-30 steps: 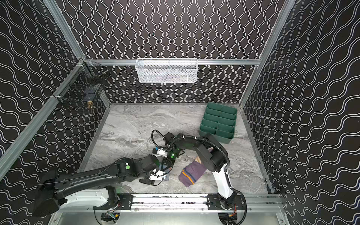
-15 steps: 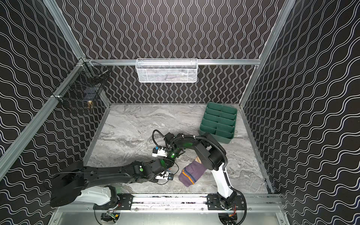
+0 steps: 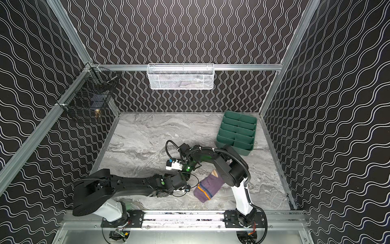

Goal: Roll the socks

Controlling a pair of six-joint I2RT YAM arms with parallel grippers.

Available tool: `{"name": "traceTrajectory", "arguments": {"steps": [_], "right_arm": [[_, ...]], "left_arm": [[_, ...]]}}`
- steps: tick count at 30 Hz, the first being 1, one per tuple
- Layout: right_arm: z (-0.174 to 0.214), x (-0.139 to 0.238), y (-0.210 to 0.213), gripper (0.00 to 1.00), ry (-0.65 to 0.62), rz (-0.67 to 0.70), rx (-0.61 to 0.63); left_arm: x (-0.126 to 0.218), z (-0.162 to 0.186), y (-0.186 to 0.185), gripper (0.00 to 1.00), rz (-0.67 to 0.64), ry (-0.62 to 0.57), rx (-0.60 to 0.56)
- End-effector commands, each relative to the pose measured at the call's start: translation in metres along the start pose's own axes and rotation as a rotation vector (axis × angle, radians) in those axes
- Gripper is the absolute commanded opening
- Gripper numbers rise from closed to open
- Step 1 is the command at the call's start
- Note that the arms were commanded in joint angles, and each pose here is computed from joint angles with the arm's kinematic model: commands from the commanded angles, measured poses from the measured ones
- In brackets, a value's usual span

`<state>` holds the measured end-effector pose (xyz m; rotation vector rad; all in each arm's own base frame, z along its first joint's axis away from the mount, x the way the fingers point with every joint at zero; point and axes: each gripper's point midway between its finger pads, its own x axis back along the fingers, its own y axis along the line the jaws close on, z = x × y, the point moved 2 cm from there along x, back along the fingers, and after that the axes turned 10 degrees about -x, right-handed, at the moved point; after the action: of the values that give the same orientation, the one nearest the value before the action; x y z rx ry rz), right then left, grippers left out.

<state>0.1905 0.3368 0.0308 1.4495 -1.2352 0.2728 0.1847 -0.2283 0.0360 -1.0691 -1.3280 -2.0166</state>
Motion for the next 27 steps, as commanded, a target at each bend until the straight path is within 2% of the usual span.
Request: {"name": "traceTrajectory", "arguments": {"steps": [1,3,5,12,16,19,22,24,27], "right_arm": [[0.019,0.018,-0.062,0.43,0.083,0.437,0.017],[0.011,0.035,-0.063,0.5,0.018,0.491,0.019],[0.002,0.055,-0.063,0.62,-0.055,0.534,0.017],[-0.02,0.132,-0.064,0.64,-0.354,0.612,-0.061],[-0.025,0.177,-0.071,0.64,-0.515,0.719,-0.139],[-0.023,0.221,-0.07,0.63,-0.666,0.871,-0.205],[-0.018,0.27,-0.049,0.63,-0.882,1.017,-0.214],[-0.012,0.3,-0.026,0.65,-1.061,1.065,-0.2],[0.0,0.319,0.01,0.71,-1.225,1.063,-0.103]], "left_arm": [[0.003,-0.023,-0.021,0.0,0.128,-0.162,0.0],[0.005,-0.023,-0.023,0.0,0.136,-0.173,-0.001],[0.007,-0.025,-0.024,0.0,0.145,-0.189,0.002],[0.008,-0.028,-0.032,0.0,0.205,-0.203,-0.013],[0.011,-0.029,-0.038,0.0,0.264,-0.21,-0.017],[0.015,-0.029,-0.04,0.0,0.394,-0.214,0.029],[0.013,-0.027,-0.042,0.0,0.559,-0.173,0.103],[0.006,-0.026,-0.04,0.0,0.643,-0.119,0.163],[-0.003,-0.026,-0.041,0.0,0.761,-0.075,0.232]]}}
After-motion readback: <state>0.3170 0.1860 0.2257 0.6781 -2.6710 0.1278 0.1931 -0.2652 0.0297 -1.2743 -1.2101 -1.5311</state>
